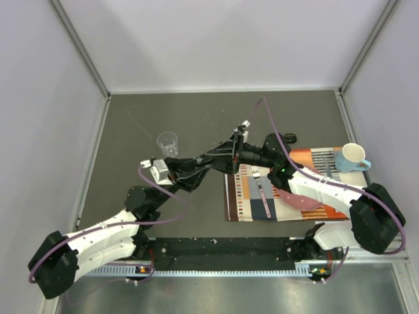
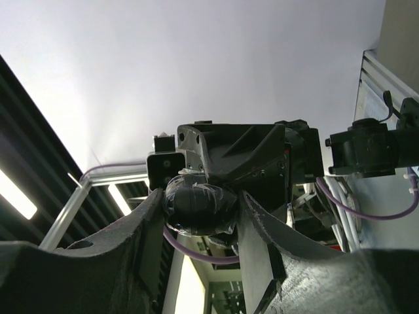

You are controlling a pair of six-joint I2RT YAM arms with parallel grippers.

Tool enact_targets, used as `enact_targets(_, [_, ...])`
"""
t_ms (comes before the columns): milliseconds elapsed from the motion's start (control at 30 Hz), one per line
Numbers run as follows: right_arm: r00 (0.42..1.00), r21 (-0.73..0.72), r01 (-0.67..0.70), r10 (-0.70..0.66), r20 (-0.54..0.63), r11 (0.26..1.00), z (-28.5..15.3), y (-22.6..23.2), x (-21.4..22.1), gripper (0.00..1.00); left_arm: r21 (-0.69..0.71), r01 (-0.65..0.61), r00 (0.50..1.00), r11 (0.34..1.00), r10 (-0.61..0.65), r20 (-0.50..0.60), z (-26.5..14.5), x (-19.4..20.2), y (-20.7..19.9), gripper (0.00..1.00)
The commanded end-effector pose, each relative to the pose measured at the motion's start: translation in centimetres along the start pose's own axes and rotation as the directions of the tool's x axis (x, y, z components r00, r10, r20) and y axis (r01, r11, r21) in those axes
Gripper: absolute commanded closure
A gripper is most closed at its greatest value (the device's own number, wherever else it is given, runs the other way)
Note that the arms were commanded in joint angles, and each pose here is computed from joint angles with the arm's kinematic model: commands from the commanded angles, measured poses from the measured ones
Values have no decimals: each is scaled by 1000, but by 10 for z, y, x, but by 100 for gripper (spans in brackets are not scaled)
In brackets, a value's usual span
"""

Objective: Insert the wireless bluetooth earbuds into the charging case
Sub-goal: Pick up the charging case at the center of the board.

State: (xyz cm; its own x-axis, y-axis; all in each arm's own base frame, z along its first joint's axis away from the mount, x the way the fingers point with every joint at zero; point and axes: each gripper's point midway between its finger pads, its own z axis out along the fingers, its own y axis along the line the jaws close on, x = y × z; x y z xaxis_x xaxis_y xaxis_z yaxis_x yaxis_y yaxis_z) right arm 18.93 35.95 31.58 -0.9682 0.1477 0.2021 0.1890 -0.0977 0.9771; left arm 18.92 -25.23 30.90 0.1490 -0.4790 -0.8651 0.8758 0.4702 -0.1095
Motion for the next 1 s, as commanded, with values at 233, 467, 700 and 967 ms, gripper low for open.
enact_targets(233, [1000,-35,18,-19,-18,999,1,4,7,100,30,-13,997,999,10,78,3,-20,-7,57])
enact_targets(467, [1000,-20,16,-17,-5,1000,2,-1,5,100,21,-10,997,1000,8,79,2,-23,-6,54])
enact_targets(700, [1000,-38,27,-28,-9,999,1,6,7,100,6,3,999,1000,-4,50,1,-16,-3,55])
enact_targets(967, [999,-55,30,-31,-17,998,1,11,9,100,-2,15,999,1000,-15,30,6,-10,-1,54])
